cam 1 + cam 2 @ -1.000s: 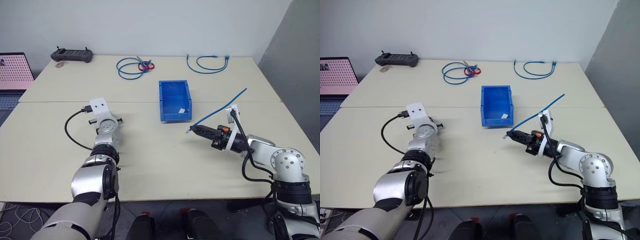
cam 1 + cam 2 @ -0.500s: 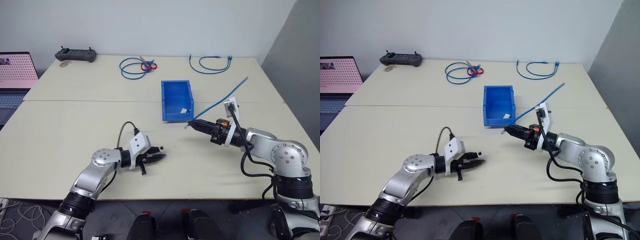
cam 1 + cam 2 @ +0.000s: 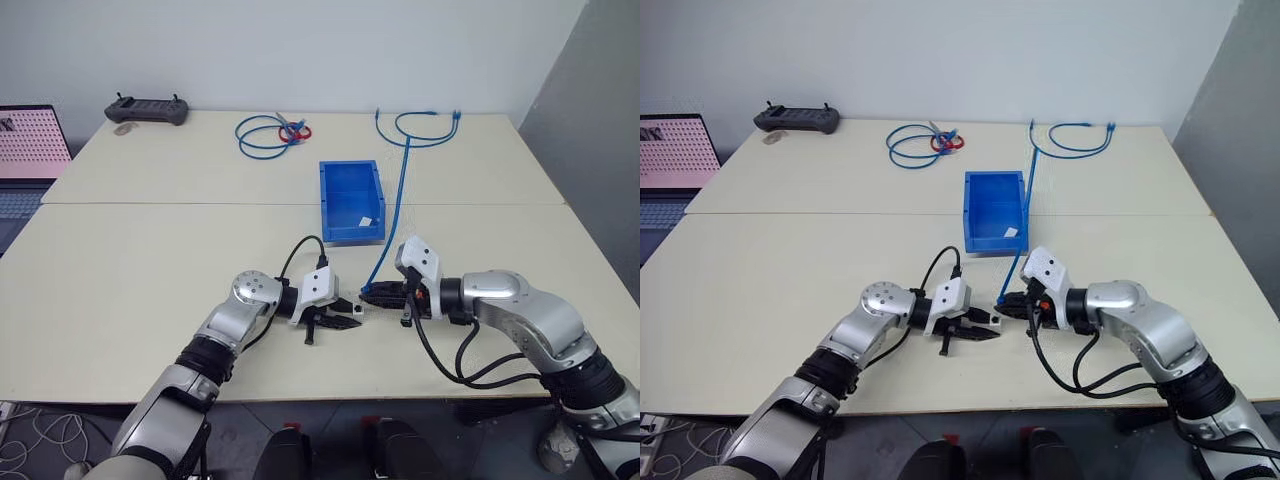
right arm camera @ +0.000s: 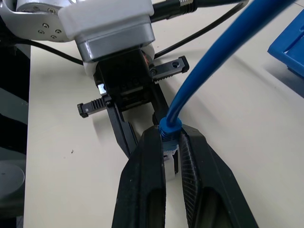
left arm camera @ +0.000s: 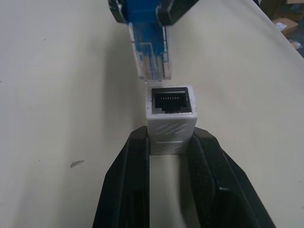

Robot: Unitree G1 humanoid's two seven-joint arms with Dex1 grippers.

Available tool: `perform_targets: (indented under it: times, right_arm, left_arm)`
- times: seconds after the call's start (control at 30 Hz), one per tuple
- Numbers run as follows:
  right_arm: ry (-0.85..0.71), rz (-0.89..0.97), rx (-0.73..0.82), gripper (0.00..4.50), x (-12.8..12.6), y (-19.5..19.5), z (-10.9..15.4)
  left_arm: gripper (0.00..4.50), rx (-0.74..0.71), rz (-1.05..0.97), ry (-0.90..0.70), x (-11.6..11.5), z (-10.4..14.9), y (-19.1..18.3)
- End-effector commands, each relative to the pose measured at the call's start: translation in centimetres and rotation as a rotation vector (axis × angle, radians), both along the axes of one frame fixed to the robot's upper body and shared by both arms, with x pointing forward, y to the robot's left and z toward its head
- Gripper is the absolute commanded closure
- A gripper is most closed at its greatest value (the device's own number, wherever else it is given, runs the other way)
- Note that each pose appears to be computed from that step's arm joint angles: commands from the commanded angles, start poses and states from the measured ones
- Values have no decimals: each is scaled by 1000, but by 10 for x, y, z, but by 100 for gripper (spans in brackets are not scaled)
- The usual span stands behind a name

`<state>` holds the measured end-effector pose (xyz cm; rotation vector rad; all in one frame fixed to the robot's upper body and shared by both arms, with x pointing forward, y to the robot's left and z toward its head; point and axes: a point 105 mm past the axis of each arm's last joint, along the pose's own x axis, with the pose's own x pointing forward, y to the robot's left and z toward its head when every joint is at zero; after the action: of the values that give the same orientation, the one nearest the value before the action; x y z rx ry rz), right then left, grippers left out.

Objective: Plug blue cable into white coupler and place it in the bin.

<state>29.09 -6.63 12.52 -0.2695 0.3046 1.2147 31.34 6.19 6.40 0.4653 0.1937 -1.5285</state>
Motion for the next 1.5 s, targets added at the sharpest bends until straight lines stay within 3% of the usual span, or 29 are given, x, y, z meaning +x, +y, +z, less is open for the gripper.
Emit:
perform_targets:
  times: [0.03, 0.57, 1.1, 1.5]
  right_arm:
    - [-30, 27, 20, 433, -2, 2, 6]
    - [-17, 43, -81, 433, 3, 2, -25]
    - [-22, 213, -216, 433, -19, -3, -54]
    - [92, 149, -228, 433, -2, -2, -81]
  left_arm:
    - [373, 9, -15, -3, -3, -3, 1]
    - [373, 9, -25, 18, -10, -6, 3]
    - [373, 6, -15, 13, -8, -4, 2]
    - [373, 7, -16, 8, -8, -3, 2]
